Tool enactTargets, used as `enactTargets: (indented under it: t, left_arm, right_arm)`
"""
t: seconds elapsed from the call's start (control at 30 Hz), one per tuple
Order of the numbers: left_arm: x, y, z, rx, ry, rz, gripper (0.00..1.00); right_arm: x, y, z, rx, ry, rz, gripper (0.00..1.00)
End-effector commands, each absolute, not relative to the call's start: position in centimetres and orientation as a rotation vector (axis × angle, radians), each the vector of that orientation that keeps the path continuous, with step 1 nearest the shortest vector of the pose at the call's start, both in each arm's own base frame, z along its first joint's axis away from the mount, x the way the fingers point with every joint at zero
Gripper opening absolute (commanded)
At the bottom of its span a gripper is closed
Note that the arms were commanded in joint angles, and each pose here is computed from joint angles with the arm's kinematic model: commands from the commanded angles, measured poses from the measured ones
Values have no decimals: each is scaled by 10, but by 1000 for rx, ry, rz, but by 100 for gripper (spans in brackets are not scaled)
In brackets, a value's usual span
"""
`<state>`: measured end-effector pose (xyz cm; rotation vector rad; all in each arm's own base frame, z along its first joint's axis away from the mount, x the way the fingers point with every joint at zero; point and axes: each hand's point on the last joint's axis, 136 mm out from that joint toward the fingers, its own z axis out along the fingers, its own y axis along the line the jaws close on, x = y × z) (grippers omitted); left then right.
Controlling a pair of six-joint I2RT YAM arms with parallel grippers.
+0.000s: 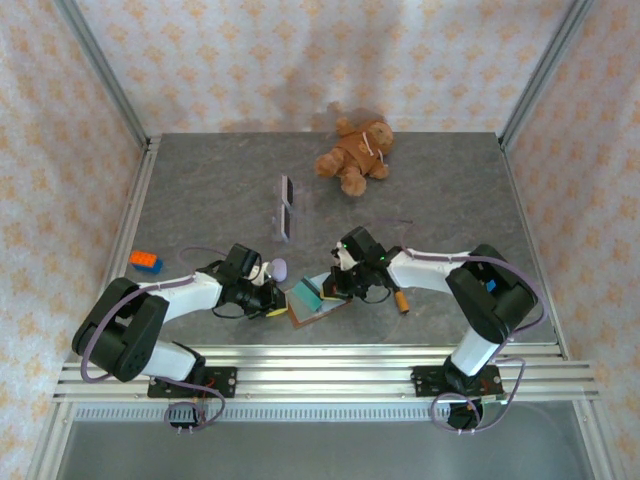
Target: Put the credit cards into the card holder
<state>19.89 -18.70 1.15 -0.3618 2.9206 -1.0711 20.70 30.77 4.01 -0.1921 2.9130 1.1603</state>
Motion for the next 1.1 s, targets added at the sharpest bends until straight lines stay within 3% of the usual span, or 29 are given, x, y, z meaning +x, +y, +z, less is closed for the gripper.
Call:
enactTargets:
  t: [0.0, 0.43, 0.63, 1.07]
  left_arm:
    - [196, -174, -9, -433, 2941, -949, 14]
    - [197, -171, -11, -449, 2941, -920, 12]
    - [198, -172, -12, -446, 2946, -920, 12]
    - [197, -174, -17, -453, 2945, -944, 11]
  right_arm:
    - [200, 307, 34, -163, 2928, 1172, 3]
    - [181, 297, 30, -217, 2990, 1157, 7]
    - [173, 307, 34, -294, 2995, 1168, 17]
    - [168, 322, 36, -352, 3009, 1171, 18]
